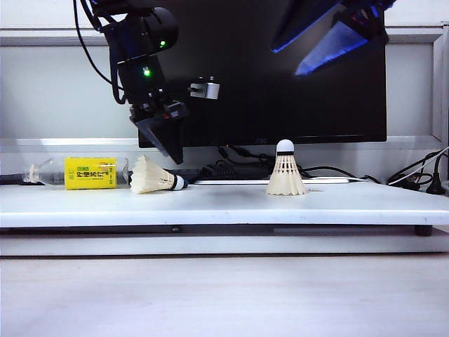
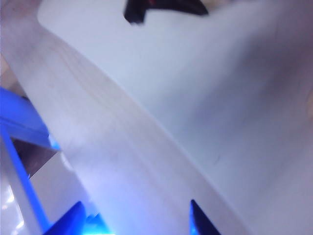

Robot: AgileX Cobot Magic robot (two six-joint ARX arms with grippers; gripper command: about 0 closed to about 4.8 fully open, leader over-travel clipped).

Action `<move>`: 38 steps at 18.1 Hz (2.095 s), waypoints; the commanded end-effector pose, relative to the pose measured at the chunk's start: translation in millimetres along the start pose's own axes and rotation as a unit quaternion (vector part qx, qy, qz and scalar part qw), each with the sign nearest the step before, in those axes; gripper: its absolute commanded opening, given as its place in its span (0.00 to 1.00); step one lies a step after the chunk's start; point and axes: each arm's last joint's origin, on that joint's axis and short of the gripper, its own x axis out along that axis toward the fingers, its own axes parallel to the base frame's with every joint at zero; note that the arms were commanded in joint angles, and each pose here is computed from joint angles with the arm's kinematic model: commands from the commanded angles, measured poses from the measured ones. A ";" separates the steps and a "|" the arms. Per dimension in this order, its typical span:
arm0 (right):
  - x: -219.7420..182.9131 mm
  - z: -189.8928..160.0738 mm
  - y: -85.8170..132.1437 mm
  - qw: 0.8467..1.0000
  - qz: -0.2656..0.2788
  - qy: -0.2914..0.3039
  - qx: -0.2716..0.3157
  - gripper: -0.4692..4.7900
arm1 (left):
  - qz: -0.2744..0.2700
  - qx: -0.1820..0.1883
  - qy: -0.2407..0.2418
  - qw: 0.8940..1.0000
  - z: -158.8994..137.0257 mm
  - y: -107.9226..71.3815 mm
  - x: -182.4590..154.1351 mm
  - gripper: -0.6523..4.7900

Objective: Stack the badminton balls on the table vertically.

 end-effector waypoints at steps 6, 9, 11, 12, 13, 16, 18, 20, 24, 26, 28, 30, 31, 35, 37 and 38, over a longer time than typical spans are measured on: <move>-2.8 10.2 0.2 0.999 -0.018 -0.045 -0.025 0.61 | 0.011 0.017 0.007 1.000 -0.3 3.2 25.0 0.73; -2.9 10.3 0.2 0.998 -0.018 -0.046 -0.025 0.61 | 0.022 0.021 0.007 1.000 0.5 4.7 27.2 0.73; -2.7 10.1 0.1 0.999 -0.017 -0.045 -0.025 0.61 | 0.037 0.024 0.006 0.999 1.9 6.6 26.7 0.73; -2.5 10.0 0.0 0.999 -0.018 -0.045 -0.025 0.61 | 0.039 0.027 0.006 0.999 1.9 7.0 26.7 0.73; -2.5 10.0 0.0 0.999 -0.017 -0.045 -0.025 0.61 | 0.039 0.028 0.006 0.999 1.9 7.0 26.7 0.73; -2.5 10.1 0.0 0.998 -0.017 -0.045 -0.026 0.61 | 0.041 0.029 0.009 0.999 1.4 7.6 30.9 0.73; -2.5 10.0 0.0 0.999 -0.017 -0.045 -0.025 0.61 | 0.046 0.028 0.019 0.998 -0.1 7.8 37.7 0.73; -2.5 10.0 0.0 0.999 -0.017 -0.045 -0.025 0.61 | 0.042 0.026 0.024 0.998 -1.5 7.4 43.6 0.73; -2.5 10.0 0.0 0.999 -0.017 -0.045 -0.025 0.61 | 0.050 0.014 0.028 0.998 -1.7 8.1 45.7 0.73; -2.5 10.0 0.0 0.999 -0.017 -0.045 -0.025 0.61 | 0.054 0.002 0.025 0.998 -1.2 8.7 45.9 0.73; -2.5 10.0 0.0 0.999 -0.017 -0.045 -0.025 0.61 | 0.056 0.000 0.023 0.998 -0.6 9.0 45.9 0.73; -2.5 10.0 0.0 0.999 -0.017 -0.045 -0.025 0.61 | 0.060 -0.006 0.017 0.998 0.7 9.5 45.8 0.73; -2.5 10.0 0.0 0.999 -0.017 -0.045 -0.025 0.61 | 0.064 -0.012 0.010 0.998 1.8 10.6 45.6 0.73; -2.5 9.9 0.1 0.999 -0.016 -0.045 -0.025 0.61 | 0.060 -0.018 -0.008 0.998 4.0 11.3 45.5 0.73; -2.5 9.9 0.1 0.999 -0.016 -0.045 -0.025 0.61 | 0.052 -0.026 -0.020 0.998 4.9 11.4 48.2 0.73; -2.5 9.9 0.1 0.999 -0.016 -0.045 -0.025 0.61 | 0.047 -0.031 -0.023 0.998 4.7 11.1 50.4 0.73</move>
